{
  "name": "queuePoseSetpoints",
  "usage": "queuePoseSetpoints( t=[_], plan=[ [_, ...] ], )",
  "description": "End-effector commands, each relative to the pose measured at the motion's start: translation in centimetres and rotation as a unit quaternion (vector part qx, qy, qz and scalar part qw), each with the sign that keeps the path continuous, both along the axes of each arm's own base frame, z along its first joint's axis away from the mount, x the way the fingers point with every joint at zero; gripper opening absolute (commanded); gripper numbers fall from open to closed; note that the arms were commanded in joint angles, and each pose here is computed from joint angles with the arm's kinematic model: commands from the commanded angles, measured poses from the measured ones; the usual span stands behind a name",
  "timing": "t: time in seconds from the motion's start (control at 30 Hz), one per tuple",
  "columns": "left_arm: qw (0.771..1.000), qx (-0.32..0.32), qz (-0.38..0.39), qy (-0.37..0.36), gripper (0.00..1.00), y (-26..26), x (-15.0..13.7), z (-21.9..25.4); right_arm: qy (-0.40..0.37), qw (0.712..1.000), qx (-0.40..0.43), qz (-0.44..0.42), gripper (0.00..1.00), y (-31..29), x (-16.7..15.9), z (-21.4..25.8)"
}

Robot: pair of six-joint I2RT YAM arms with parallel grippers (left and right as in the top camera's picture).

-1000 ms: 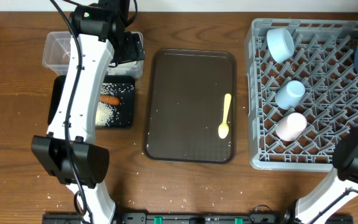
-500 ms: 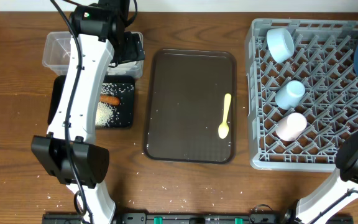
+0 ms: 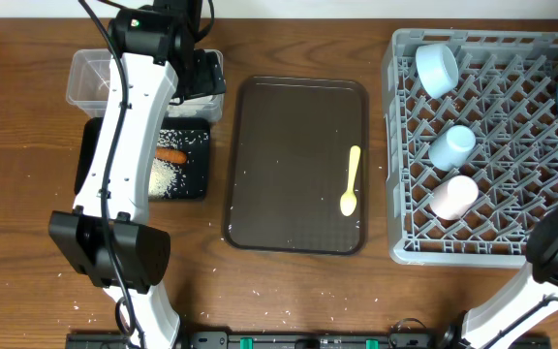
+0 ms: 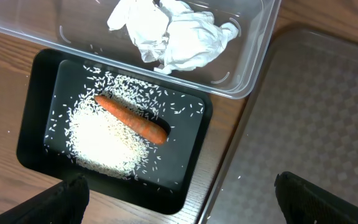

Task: Sort waste into correct bins and load items into the dishwasher rack
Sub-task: 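Carry the blue bowl right and place it in the back of the rack, then move the right gripper from the rack down to the yellow spoon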

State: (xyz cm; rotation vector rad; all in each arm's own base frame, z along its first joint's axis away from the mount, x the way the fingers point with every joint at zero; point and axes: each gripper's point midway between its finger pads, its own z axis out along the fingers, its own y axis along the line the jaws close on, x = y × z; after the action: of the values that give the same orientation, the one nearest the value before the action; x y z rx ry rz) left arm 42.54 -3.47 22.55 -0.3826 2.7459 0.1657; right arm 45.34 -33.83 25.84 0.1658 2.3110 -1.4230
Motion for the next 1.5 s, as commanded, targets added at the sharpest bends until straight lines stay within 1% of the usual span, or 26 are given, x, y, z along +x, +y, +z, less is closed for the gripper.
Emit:
queuePoseSetpoints(
  t=[0.0, 0.47, 0.63, 0.83, 0.9, 1.07, 1.17, 1.3, 1.4, 1.47],
  plan=[
    [1.0, 0.006, 0.006, 0.004, 0.98, 0.3, 0.0, -0.3, 0.01, 1.0, 0.001, -0.01, 0.01, -0.7, -0.5, -0.7],
    [1.0, 0.006, 0.006, 0.004, 0.98, 0.3, 0.0, -0.3, 0.024, 0.998, 0.018, 0.059, 0.01, 5.1, 3.1, -1.6],
    [1.0, 0.006, 0.006, 0.004, 0.98, 0.3, 0.0, -0.3, 0.032, 0.996, 0.02, 0.076, 0.01, 6.9, 3.9, -1.9],
    [1.0, 0.006, 0.006, 0.004, 0.98, 0.3, 0.0, -0.3, 0.057, 0.991, 0.027, 0.116, 0.01, 11.1, 5.2, -2.7],
    [1.0, 0.006, 0.006, 0.004, 0.98, 0.3, 0.0, -0.3, 0.063, 0.989, 0.028, 0.132, 0.04, 12.8, 5.8, -2.9],
    [1.0, 0.006, 0.006, 0.004, 0.98, 0.3, 0.0, -0.3, 0.068, 0.983, 0.027, 0.17, 0.18, 16.9, 7.2, -3.0],
    [1.0, 0.006, 0.006, 0.004, 0.98, 0.3, 0.0, -0.3, 0.078, 0.978, 0.028, 0.192, 0.21, 19.2, 7.6, -3.3],
    [1.0, 0.006, 0.006, 0.004, 0.98, 0.3, 0.0, -0.3, 0.095, 0.971, 0.029, 0.216, 0.22, 21.9, 7.9, -3.8],
    [1.0, 0.006, 0.006, 0.004, 0.98, 0.3, 0.0, -0.3, 0.105, 0.968, 0.031, 0.228, 0.26, 23.2, 7.8, -4.1],
    [1.0, 0.006, 0.006, 0.004, 0.98, 0.3, 0.0, -0.3, 0.113, 0.966, 0.032, 0.232, 0.32, 23.7, 7.7, -4.3]
  ],
)
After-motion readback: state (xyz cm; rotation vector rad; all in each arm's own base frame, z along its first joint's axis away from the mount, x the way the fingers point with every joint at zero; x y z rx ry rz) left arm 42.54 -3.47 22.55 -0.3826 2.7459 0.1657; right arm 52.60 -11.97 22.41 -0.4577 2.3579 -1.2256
